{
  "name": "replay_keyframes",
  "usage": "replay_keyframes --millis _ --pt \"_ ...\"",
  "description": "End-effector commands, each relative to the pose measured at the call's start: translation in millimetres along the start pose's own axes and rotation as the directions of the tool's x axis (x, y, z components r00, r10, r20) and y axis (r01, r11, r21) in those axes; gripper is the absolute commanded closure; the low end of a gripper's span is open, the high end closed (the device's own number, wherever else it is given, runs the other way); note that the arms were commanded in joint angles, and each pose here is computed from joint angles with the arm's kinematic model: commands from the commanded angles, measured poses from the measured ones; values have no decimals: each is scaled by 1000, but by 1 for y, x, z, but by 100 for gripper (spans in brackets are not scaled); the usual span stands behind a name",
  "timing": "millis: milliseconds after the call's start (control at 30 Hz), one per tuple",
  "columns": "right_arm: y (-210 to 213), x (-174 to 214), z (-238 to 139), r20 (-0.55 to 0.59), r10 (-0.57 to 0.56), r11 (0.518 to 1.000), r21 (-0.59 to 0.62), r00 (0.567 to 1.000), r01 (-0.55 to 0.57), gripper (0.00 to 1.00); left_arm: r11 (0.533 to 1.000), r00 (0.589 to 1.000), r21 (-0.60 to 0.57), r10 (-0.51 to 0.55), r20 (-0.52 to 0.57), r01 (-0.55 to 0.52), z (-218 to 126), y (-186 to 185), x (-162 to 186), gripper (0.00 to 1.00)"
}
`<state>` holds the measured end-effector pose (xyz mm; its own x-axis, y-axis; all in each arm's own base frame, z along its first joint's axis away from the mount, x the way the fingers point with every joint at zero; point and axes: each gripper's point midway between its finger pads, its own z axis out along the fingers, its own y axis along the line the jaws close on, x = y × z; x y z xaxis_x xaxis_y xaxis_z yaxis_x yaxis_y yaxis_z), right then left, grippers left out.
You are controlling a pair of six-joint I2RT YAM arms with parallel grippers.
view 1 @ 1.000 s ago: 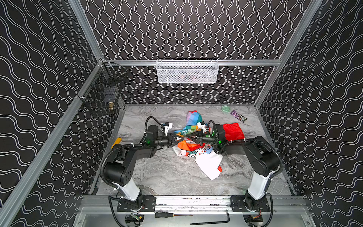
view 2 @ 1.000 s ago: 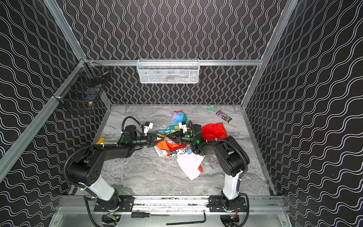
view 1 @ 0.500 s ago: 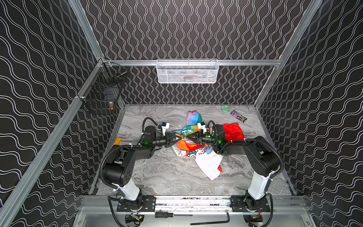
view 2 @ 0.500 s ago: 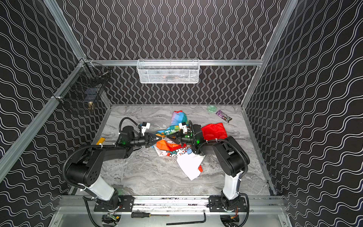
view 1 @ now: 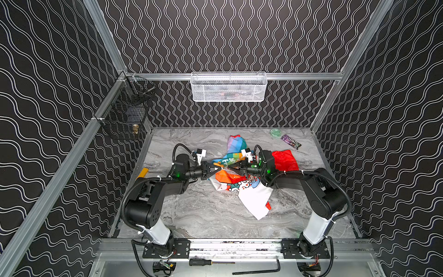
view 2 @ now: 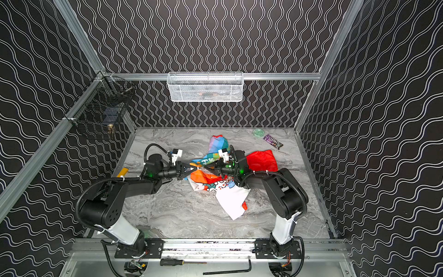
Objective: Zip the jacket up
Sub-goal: 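Pull the slider along the zipper with the right gripper while the left holds the bottom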
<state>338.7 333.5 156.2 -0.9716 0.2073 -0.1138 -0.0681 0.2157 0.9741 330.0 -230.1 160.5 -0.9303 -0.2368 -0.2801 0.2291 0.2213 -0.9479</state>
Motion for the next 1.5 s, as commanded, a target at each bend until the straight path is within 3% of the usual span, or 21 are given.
replay_keyframes --millis 0,200,1467 --pt "-9 -4 -2 21 -40 996 83 999 38 100 992 999 -116 48 -21 -50 -4 13 3 100" --pt "-11 -9 -4 24 -77 986 147 997 73 100 968 996 -238 75 -41 -83 -12 20 3 100" --pt "-17 -26 -9 44 -160 943 303 986 139 100 956 993 -268 122 7 -116 -20 11 -3 100"
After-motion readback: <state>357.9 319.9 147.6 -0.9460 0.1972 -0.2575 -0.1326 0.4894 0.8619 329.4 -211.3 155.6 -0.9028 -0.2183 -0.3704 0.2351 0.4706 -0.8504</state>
